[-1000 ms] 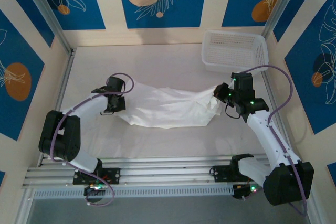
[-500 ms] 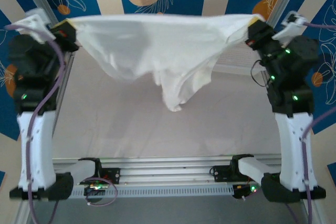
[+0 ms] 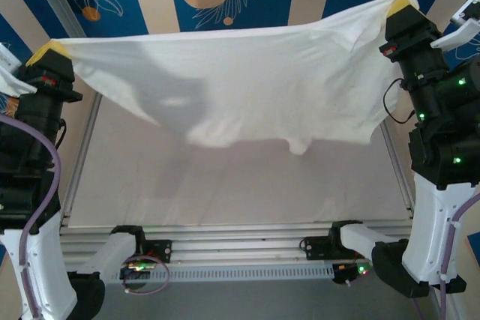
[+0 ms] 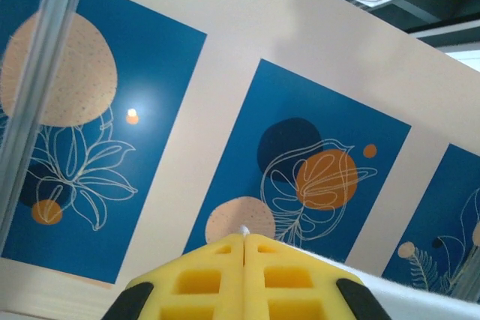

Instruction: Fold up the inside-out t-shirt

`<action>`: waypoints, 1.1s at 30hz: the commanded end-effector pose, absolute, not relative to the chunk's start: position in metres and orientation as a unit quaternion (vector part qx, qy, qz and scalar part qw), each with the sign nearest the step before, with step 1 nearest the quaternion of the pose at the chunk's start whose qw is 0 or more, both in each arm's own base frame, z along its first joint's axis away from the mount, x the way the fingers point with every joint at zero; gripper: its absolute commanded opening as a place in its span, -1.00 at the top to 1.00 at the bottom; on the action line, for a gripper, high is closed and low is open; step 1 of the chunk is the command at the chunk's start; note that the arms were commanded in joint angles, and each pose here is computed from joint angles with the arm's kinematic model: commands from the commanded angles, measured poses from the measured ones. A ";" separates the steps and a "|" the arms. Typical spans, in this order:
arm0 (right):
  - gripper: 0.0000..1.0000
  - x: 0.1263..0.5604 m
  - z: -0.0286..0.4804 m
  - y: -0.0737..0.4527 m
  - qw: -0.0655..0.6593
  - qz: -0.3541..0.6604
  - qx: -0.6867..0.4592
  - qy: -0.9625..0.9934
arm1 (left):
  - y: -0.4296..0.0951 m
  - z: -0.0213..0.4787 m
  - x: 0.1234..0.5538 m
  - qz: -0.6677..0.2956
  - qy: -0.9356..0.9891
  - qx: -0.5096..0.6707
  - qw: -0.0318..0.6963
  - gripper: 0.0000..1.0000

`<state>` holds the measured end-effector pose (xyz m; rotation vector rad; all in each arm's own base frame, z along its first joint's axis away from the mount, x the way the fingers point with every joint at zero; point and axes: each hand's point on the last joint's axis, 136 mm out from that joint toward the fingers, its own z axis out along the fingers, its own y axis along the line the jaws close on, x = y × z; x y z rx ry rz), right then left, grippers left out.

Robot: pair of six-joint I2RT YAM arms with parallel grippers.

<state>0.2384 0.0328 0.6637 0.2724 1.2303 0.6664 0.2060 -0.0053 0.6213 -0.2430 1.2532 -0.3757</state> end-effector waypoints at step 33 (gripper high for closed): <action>-0.23 0.549 0.435 0.155 0.503 0.310 0.014 0.806 | 0.055 0.316 0.546 -0.123 0.825 -0.225 0.503 -0.53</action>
